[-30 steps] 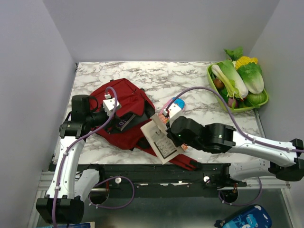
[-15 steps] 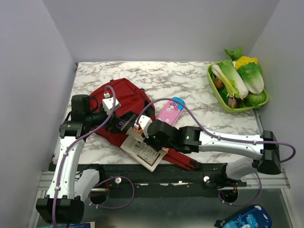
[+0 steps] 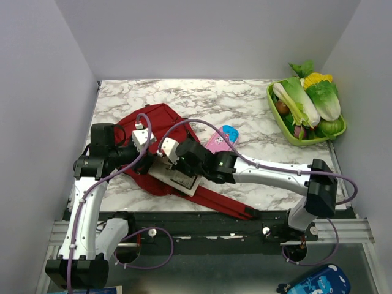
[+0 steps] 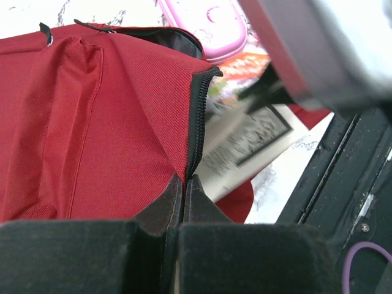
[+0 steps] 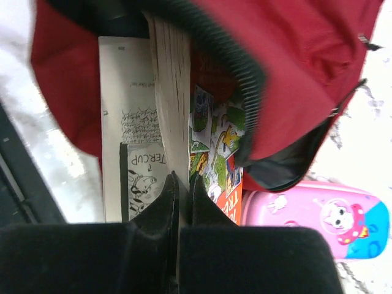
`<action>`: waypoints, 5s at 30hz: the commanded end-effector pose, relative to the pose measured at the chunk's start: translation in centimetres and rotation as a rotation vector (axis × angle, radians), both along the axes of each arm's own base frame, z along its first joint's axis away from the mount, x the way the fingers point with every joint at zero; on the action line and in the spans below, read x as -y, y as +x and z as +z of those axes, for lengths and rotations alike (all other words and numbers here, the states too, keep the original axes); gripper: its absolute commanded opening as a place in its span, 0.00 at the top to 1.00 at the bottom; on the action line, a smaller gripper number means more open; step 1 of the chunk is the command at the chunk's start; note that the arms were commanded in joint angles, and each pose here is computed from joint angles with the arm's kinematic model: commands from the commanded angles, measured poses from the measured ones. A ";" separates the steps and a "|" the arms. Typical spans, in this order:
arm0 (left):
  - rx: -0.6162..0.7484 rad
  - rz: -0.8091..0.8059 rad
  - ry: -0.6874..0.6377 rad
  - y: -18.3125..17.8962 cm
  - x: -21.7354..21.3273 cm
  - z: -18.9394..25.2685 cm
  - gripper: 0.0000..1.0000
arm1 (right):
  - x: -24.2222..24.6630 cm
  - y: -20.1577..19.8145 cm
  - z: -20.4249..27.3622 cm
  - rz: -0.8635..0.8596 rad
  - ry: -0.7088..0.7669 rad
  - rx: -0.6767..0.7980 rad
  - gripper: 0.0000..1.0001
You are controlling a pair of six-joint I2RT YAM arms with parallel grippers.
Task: Pack the student bag
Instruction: Place the book in the student bag.
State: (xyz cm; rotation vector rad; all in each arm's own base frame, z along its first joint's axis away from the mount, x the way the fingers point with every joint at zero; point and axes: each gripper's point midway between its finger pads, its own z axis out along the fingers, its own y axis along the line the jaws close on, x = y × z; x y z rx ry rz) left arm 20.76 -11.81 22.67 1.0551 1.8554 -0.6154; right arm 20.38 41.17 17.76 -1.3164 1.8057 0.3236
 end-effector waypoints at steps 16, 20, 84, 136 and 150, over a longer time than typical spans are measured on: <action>0.027 -0.082 -0.026 -1.0 0.9 1.7 0.98 | -7.0 4.9 1.2 0.001 0.135 0.038 0.99; 0.029 -0.079 -0.028 -0.9 0.9 1.8 0.98 | -8.8 3.3 -2.3 0.014 0.072 -0.022 0.99; 0.022 -0.049 0.007 -0.4 0.3 0.9 0.99 | 9.0 9.8 -13.3 -1.225 0.277 -0.596 0.99; 0.029 -0.056 0.002 -0.5 0.4 1.4 0.99 | -1.2 8.6 -9.6 -0.898 0.454 -0.764 0.69; 0.026 -0.055 -0.003 -0.3 0.5 1.2 0.99 | 0.3 7.8 -10.6 -0.852 0.384 -0.686 0.64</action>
